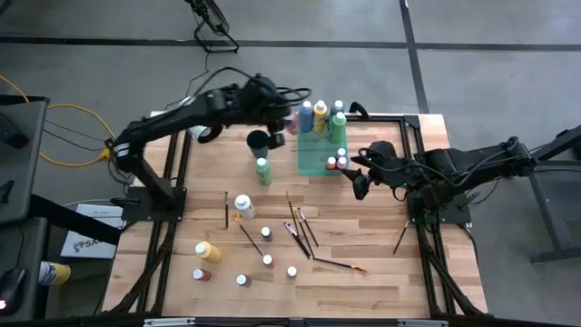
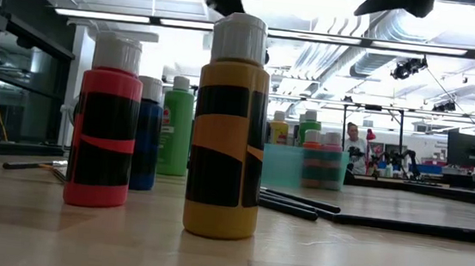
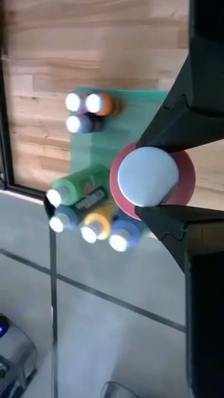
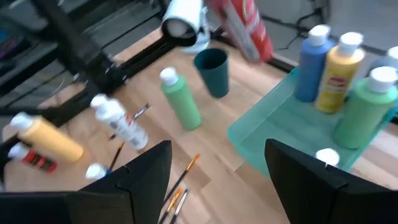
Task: Pick & Place Paint Supplies
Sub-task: Put the pink big paint bottle into the green bin
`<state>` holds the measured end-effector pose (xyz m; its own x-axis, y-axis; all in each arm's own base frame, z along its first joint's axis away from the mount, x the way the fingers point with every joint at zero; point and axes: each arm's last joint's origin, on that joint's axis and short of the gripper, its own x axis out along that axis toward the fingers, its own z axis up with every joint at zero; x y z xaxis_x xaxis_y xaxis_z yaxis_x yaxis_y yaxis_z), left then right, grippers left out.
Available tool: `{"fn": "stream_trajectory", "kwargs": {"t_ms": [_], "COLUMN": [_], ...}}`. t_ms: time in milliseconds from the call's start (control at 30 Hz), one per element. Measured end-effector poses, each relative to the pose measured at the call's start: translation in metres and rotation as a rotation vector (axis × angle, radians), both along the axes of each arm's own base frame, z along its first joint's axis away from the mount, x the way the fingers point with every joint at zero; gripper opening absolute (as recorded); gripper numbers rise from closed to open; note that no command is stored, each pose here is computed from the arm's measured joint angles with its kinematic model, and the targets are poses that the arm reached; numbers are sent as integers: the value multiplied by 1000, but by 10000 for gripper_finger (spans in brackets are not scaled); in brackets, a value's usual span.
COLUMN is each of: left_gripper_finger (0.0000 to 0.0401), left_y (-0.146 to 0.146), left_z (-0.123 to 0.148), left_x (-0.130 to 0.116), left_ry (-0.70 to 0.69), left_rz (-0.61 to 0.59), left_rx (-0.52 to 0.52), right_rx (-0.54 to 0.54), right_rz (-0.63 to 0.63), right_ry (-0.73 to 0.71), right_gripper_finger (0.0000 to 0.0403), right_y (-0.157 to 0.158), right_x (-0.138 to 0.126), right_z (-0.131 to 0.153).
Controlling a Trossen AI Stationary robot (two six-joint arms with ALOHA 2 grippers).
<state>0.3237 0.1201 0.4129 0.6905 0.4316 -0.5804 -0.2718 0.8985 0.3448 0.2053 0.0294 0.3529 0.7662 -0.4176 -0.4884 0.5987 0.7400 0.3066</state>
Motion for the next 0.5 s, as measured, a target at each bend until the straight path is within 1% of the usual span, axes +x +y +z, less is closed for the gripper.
{"fn": "stream_trajectory", "kwargs": {"t_ms": [133, 300, 400, 500], "left_gripper_finger": [115, 115, 115, 114], "left_y": [14, 32, 38, 47], "left_z": [-23, -52, -66, -77], "left_x": [30, 58, 73, 81], "left_ry": [11, 10, -12, -27], "left_rz": [7, 52, 43, 37], "left_rx": [-15, -48, -51, -67], "right_rx": [-11, -34, -62, -76], "right_rz": [-92, -193, -196, -185], "right_ry": [-38, -89, -92, -96], "right_gripper_finger": [252, 252, 252, 252], "right_y": [-2, -6, -7, -8], "right_x": [-2, -6, -9, -15], "right_z": [2, 5, 8, 12]}}
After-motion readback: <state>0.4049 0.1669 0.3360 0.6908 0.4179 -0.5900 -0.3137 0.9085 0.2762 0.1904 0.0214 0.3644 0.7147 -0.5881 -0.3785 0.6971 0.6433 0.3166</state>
